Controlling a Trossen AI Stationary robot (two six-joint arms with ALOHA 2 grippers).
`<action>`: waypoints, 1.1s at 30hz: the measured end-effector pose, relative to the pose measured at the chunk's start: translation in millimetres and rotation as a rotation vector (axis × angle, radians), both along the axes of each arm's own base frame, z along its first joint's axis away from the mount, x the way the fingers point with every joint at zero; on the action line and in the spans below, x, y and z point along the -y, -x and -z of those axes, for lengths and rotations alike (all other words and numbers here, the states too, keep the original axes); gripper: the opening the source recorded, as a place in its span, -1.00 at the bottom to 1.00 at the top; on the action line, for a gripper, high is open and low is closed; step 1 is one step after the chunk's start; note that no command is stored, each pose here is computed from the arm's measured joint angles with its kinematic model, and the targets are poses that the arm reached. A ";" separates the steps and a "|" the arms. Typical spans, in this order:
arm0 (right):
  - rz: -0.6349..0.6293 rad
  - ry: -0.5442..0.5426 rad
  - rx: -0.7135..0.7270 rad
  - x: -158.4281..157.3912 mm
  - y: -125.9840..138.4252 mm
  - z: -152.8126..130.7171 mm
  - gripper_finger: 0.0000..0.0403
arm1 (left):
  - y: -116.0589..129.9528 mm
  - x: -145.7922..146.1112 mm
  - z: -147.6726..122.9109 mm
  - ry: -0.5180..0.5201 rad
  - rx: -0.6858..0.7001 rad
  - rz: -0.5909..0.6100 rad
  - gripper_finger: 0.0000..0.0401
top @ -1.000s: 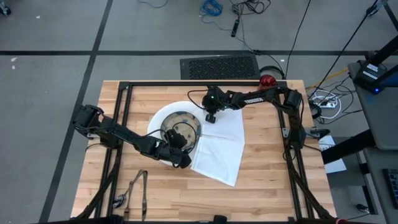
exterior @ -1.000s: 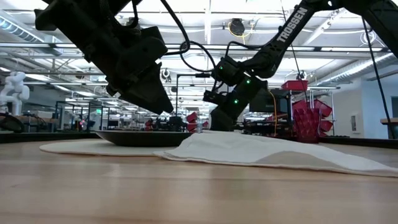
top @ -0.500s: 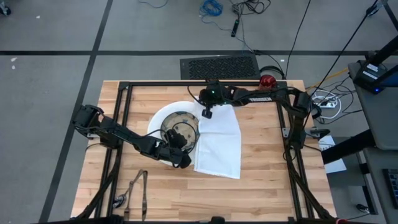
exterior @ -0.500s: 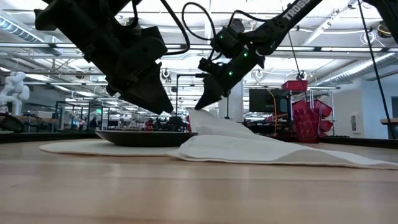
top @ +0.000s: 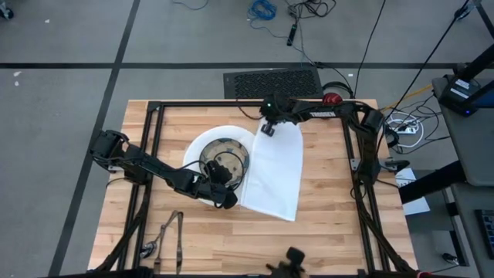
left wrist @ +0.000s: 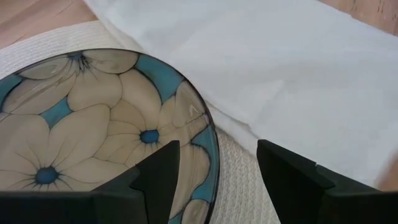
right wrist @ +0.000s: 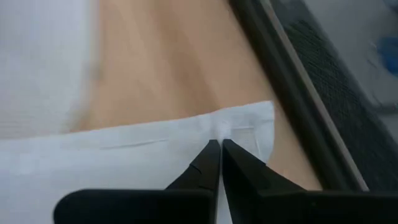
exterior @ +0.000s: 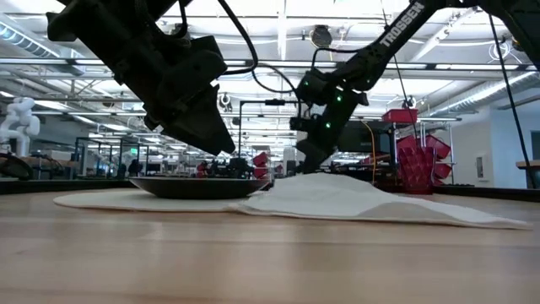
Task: Set table place
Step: Fold the white napkin
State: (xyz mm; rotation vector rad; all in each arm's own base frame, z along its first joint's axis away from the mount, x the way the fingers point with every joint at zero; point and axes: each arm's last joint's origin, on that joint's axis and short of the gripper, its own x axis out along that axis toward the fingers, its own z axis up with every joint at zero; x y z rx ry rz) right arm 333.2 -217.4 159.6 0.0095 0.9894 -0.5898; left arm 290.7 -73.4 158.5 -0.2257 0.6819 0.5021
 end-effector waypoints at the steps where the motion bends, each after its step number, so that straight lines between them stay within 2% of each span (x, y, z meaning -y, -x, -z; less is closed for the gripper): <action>1: 0.055 0.020 -0.018 4.8 3.8 0.9 -1.00 | 0.0 0.0 -0.1 0.000 0.000 0.000 0.00; 3: 0.137 0.042 -0.037 13.8 11.2 1.4 -1.00 | 0.2 -0.1 0.1 -0.001 -0.002 0.000 0.00; 6: 0.187 0.028 -0.021 21.2 17.0 1.2 -0.98 | 0.2 -0.1 0.2 -0.001 -0.002 0.000 0.00; 12: 0.142 -0.017 -0.017 9.3 21.1 -17.4 -0.73 | 0.2 -0.1 0.2 -0.001 -0.002 0.000 0.00; 15: 0.079 -0.082 -0.011 -6.4 25.5 -35.7 -0.56 | 0.1 -0.1 0.1 -0.001 -0.002 0.000 0.00; 20: -0.072 -0.269 -0.096 -62.4 32.6 -60.5 -0.39 | 0.0 -0.3 0.1 0.001 -0.001 -0.002 0.00; 23: -0.147 -0.350 -0.165 -107.6 34.2 -58.7 -0.39 | -0.1 -0.2 0.0 0.004 0.002 -0.004 0.00; 29: -0.208 -0.423 -0.216 -194.5 42.8 -12.9 -0.45 | -1.4 1.4 -1.4 0.027 0.033 -0.016 0.00; 33: -0.219 -0.480 -0.222 -247.8 58.2 14.7 -0.48 | -2.4 1.7 -2.3 0.031 0.048 -0.015 0.00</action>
